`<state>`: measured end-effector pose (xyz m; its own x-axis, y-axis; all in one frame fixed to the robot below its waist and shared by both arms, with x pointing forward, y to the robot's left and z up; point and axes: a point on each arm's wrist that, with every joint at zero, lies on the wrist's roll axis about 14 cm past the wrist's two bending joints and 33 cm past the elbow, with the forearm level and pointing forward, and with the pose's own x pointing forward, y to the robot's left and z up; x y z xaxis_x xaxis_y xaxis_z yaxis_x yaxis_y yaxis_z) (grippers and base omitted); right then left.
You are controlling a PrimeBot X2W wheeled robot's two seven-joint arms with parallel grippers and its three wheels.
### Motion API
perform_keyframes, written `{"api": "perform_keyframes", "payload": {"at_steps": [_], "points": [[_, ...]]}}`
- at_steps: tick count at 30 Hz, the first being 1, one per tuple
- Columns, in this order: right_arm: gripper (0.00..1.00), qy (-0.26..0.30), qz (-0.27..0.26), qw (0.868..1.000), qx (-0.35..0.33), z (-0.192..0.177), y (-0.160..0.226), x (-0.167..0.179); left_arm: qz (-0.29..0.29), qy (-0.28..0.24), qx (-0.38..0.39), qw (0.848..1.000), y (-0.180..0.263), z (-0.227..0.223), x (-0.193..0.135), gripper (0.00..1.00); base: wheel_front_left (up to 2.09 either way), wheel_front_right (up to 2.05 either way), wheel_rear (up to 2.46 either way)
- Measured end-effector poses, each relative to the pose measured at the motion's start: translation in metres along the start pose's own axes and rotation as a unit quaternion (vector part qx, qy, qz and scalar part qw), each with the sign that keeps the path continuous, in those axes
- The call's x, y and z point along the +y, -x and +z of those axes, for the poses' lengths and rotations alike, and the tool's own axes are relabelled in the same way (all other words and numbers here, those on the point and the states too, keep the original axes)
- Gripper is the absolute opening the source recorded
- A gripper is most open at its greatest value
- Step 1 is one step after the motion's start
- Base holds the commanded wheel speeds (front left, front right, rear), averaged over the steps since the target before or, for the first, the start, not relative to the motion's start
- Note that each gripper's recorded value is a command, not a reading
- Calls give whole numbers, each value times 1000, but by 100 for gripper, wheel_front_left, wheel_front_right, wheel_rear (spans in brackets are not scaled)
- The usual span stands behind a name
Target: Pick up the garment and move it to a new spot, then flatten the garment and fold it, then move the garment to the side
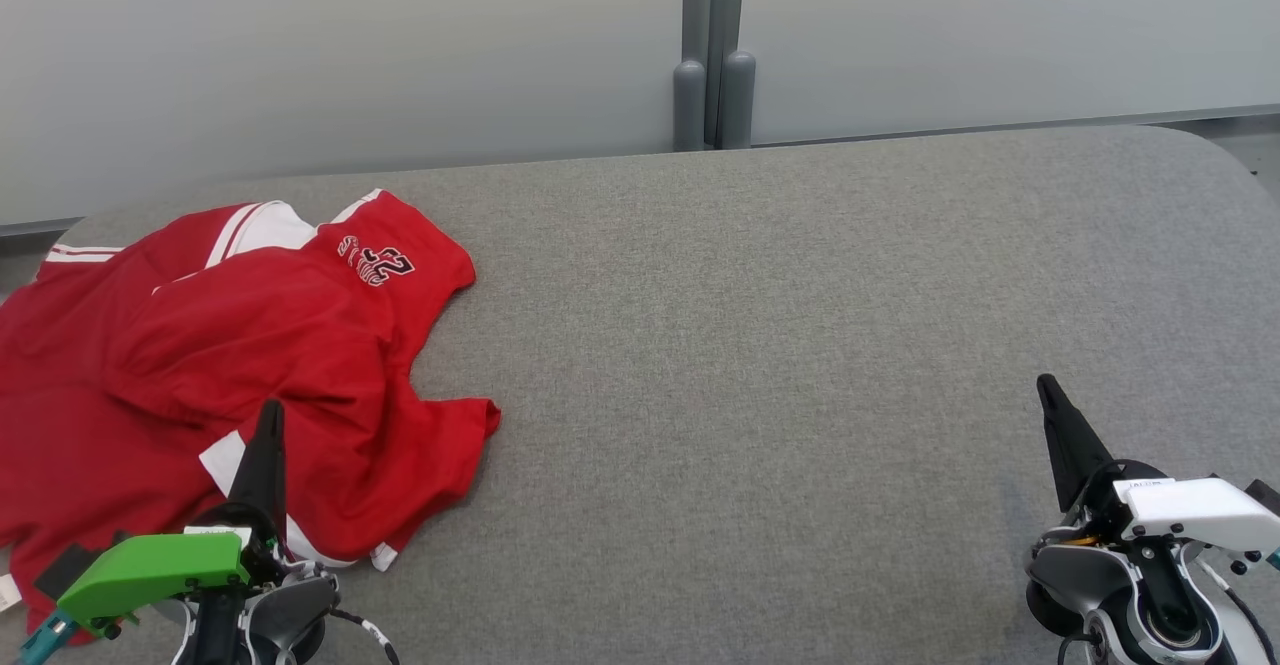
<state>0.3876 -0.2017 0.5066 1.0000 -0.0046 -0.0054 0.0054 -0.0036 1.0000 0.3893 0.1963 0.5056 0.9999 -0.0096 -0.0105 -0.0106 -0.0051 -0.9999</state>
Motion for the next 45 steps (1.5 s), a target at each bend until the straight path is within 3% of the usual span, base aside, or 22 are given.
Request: {"api": "perform_keyframes", "payload": {"at_steps": [34, 35, 39, 45], "points": [[0, 0, 0, 1000, 0, 0, 0, 0, 0, 0, 0, 1000, 0, 0, 0, 0, 0, 0, 0], [100, 0, -2, 1000, 0, 0, 0, -2, 2, 0, 0, 1000, 0, 0, 1, 100, 0, 0, 0], [100, -5, -26, 1000, -2, -2, 8, -18, 27, 3, 0, 1000, 8, -2, 18, 100, 0, 0, 0], [100, 5, -26, 1000, -9, -3, 8, -18, 25, 1, -5, 1000, 9, -5, 17, 100, 0, 0, 0]]}}
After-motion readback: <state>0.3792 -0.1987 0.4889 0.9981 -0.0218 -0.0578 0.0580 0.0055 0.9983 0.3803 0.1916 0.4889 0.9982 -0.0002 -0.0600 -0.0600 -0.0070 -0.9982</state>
